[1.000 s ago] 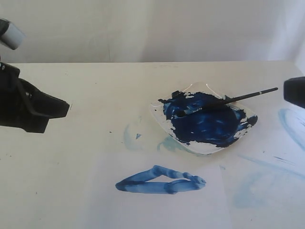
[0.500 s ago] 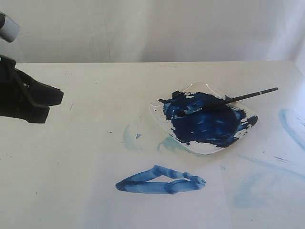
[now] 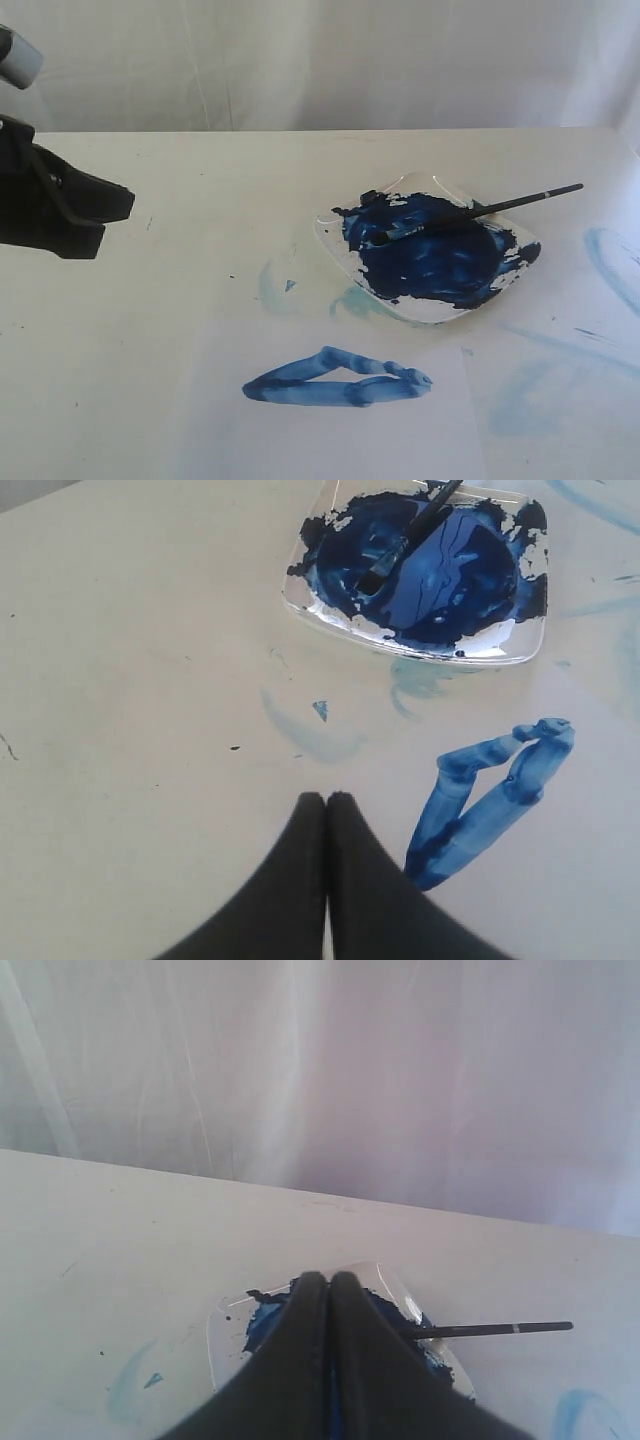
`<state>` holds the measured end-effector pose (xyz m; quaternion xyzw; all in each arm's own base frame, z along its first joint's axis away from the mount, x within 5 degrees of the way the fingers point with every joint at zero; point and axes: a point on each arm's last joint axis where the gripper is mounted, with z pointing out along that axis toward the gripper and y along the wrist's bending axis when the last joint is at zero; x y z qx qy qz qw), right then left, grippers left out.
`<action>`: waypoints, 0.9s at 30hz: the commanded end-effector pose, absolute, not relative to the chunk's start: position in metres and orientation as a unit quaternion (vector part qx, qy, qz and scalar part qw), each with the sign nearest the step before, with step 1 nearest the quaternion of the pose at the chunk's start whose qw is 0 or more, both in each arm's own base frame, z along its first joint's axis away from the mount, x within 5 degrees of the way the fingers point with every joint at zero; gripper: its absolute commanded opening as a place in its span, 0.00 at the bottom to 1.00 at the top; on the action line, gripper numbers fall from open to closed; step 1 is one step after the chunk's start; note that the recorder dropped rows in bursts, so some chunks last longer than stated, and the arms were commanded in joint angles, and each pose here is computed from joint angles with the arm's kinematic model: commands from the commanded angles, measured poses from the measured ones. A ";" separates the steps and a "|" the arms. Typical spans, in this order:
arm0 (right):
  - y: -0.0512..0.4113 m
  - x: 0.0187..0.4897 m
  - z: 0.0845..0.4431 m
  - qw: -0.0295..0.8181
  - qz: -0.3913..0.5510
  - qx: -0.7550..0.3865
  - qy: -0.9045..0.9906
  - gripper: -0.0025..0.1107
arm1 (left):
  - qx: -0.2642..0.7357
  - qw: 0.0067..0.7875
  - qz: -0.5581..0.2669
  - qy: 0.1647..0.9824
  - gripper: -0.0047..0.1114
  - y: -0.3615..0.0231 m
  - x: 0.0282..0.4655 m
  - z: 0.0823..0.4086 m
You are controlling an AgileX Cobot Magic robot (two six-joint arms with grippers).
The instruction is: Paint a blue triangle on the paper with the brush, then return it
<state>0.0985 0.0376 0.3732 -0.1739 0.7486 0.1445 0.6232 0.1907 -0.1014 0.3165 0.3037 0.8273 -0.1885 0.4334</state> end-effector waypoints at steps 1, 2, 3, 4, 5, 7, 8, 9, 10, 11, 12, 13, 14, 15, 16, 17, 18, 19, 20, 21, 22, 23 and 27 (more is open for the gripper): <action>0.038 0.099 0.372 0.623 0.148 -0.171 0.749 0.02 | 0.302 0.437 -0.194 0.825 0.04 -0.101 0.187 0.318; 0.038 0.099 0.372 0.623 0.148 -0.171 0.749 0.02 | 0.303 0.437 -0.194 0.824 0.04 -0.101 0.186 0.318; 0.038 0.099 0.372 0.623 0.148 -0.170 0.749 0.02 | 0.302 0.439 -0.195 0.823 0.04 -0.101 0.185 0.319; 0.038 0.099 0.372 0.623 0.148 -0.170 0.749 0.02 | 0.302 0.441 -0.195 0.822 0.04 -0.101 0.185 0.320; 0.038 0.099 0.372 0.623 0.148 -0.170 0.749 0.02 | 0.301 0.446 -0.193 0.821 0.04 -0.100 0.184 0.322; 0.038 0.099 0.372 0.623 0.148 -0.171 0.749 0.02 | 0.300 0.456 -0.193 0.815 0.04 -0.099 0.181 0.326; 0.038 0.099 0.372 0.623 0.148 -0.171 0.749 0.02 | 0.300 0.462 -0.192 0.812 0.04 -0.098 0.178 0.328; 0.038 0.099 0.372 0.623 0.148 -0.170 0.749 0.02 | 0.300 0.469 -0.192 0.808 0.04 -0.096 0.174 0.330; 0.038 0.099 0.372 0.624 0.147 -0.170 0.749 0.02 | 0.297 0.479 -0.190 0.804 0.04 -0.094 0.169 0.332; 0.038 0.099 0.372 0.624 0.147 -0.170 0.749 0.02 | 0.295 0.488 -0.188 0.800 0.04 -0.091 0.163 0.333; 0.038 0.099 0.372 0.624 0.147 -0.170 0.749 0.02 | 0.291 0.500 -0.185 0.794 0.04 -0.087 0.155 0.333; 0.038 0.099 0.372 0.624 0.147 -0.170 0.749 0.02 | 0.284 0.514 -0.181 0.789 0.04 -0.081 0.147 0.333; 0.038 0.099 0.372 0.624 0.147 -0.170 0.749 0.02 | 0.277 0.525 -0.176 0.786 0.04 -0.077 0.140 0.331; 0.038 0.099 0.372 0.624 0.147 -0.170 0.749 0.02 | 0.267 0.538 -0.169 0.782 0.04 -0.070 0.132 0.329; 0.038 0.099 0.372 0.624 0.147 -0.170 0.749 0.02 | 0.256 0.549 -0.161 0.779 0.04 -0.064 0.124 0.325; 0.038 0.099 0.372 0.624 0.147 -0.170 0.749 0.02 | 0.235 0.565 -0.145 0.777 0.04 -0.054 0.111 0.317; 0.038 0.099 0.372 0.624 0.147 -0.170 0.749 0.02 | 0.222 0.573 -0.135 0.777 0.04 -0.048 0.105 0.310; 0.038 0.099 0.372 0.624 0.147 -0.170 0.749 0.02 | 0.201 0.578 -0.120 0.782 0.04 -0.041 0.096 0.296; 0.038 0.099 0.372 0.624 0.147 -0.170 0.749 0.02 | 0.190 0.578 -0.112 0.786 0.04 -0.038 0.092 0.287; 0.038 0.099 0.372 0.624 0.147 -0.170 0.749 0.02 | 0.172 0.573 -0.100 0.795 0.04 -0.033 0.086 0.271; 0.038 0.099 0.372 0.624 0.147 -0.170 0.749 0.02 | 0.163 0.569 -0.095 0.800 0.04 -0.031 0.084 0.262; 0.038 0.099 0.372 0.624 0.147 -0.170 0.749 0.02 | 0.148 0.561 -0.086 0.810 0.04 -0.028 0.080 0.244; 0.037 0.099 0.372 0.624 0.147 -0.169 0.748 0.02 | 0.084 0.565 -0.038 0.820 0.04 -0.015 0.072 0.192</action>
